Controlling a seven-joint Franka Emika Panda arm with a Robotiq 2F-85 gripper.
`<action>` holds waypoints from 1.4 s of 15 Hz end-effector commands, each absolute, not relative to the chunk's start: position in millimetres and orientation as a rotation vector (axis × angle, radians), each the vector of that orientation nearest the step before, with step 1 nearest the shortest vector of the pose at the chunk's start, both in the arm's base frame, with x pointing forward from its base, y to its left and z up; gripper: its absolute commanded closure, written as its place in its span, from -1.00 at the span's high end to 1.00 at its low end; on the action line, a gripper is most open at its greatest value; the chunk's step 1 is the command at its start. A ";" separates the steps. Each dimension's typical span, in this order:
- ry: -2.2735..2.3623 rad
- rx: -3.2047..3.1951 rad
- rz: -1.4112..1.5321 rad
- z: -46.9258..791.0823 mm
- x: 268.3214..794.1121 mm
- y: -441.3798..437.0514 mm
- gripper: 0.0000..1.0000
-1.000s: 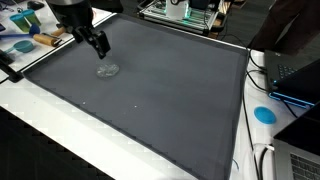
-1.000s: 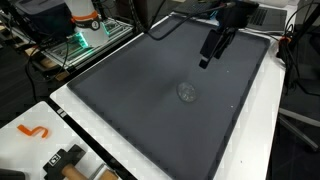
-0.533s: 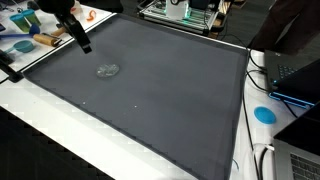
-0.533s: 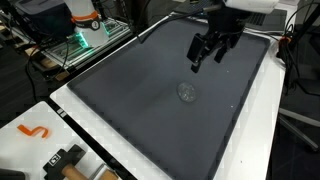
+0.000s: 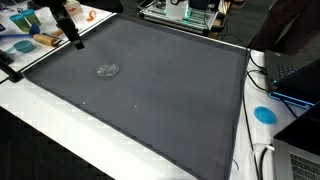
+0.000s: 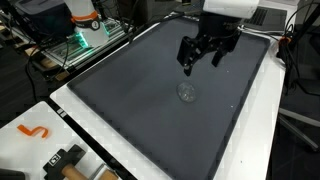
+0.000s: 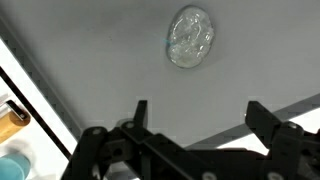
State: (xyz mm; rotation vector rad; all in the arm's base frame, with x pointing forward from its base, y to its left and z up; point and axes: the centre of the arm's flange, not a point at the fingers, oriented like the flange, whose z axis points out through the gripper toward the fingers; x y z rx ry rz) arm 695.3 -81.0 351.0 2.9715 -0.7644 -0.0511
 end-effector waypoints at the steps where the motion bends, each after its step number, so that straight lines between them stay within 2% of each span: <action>1: -0.782 2.989 -0.037 348.7 676.2 -83.6 1.00; 3: -0.767 2.972 -0.045 349.7 691.7 -82.0 1.00; 11: -0.767 2.972 -0.044 347.6 689.5 -82.1 1.00; 21: 0.163 3.061 -0.202 281.0 683.5 -77.3 1.00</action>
